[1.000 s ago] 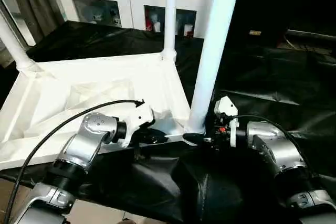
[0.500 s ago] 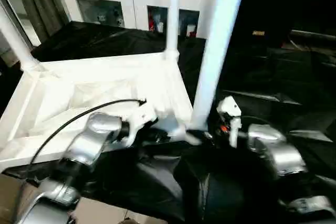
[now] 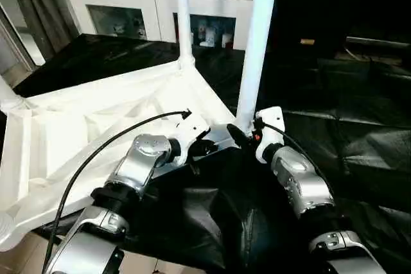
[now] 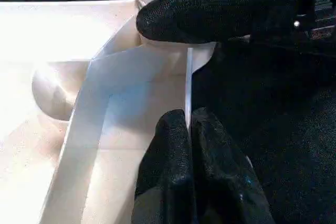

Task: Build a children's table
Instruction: Rotate leg to tighten

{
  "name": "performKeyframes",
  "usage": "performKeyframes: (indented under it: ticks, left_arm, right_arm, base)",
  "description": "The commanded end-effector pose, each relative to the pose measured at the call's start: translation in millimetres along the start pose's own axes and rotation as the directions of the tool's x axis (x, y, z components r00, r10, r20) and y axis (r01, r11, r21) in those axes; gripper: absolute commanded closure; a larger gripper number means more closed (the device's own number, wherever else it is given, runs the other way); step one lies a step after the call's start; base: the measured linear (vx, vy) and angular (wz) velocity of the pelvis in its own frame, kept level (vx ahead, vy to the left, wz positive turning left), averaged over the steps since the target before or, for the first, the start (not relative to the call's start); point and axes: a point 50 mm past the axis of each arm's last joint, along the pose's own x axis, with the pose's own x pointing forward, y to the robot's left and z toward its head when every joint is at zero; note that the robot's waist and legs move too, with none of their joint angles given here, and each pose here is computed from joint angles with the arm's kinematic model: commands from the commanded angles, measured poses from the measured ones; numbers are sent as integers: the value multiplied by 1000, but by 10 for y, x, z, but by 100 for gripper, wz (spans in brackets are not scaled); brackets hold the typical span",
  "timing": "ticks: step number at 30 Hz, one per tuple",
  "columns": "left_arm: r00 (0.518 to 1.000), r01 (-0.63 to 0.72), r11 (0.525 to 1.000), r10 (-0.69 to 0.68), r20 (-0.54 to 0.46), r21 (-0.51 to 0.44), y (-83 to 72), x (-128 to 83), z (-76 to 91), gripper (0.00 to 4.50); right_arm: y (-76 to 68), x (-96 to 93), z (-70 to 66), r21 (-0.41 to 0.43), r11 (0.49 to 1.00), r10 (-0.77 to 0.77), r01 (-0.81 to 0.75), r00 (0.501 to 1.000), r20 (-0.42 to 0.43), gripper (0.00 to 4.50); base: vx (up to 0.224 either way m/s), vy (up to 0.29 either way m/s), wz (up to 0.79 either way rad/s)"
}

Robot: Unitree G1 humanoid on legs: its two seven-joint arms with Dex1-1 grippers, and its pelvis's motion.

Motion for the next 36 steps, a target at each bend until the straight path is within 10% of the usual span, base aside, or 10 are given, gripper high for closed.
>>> performKeyframes:
  ticks: [1, 14, 21, 31, 36]
  left_arm:
    - [996, 20, 1000, -22, 85, 18, -94, 116, 166, 450]
    - [926, 377, 923, -379, 1, 79, -178, -394, -117, 450]
    - [911, 412, 908, -412, -11, 76, -193, -491, -141, 450]
    - [924, 380, 922, -381, 3, 73, -161, -492, -119, 450]
    - [969, 239, 970, -242, 49, 53, -83, -371, -54, 450]
  right_arm:
    - [560, 90, -151, 29, 949, 315, -313, 948, -54, 61]
    - [-30, -446, 62, -97, 757, 623, -646, 759, -189, 49]
    - [-76, -501, 100, -89, 711, 669, -697, 710, -221, 49]
    - [-8, -495, 48, -51, 692, 698, -720, 686, -205, 119]
    - [10, -441, -68, 6, 789, 607, -615, 777, -167, 156]
  base:
    - [0, 0, 0]
    - [0, 0, 0]
    - [0, 0, 0]
    - [0, 0, 0]
    - [0, 0, 0]
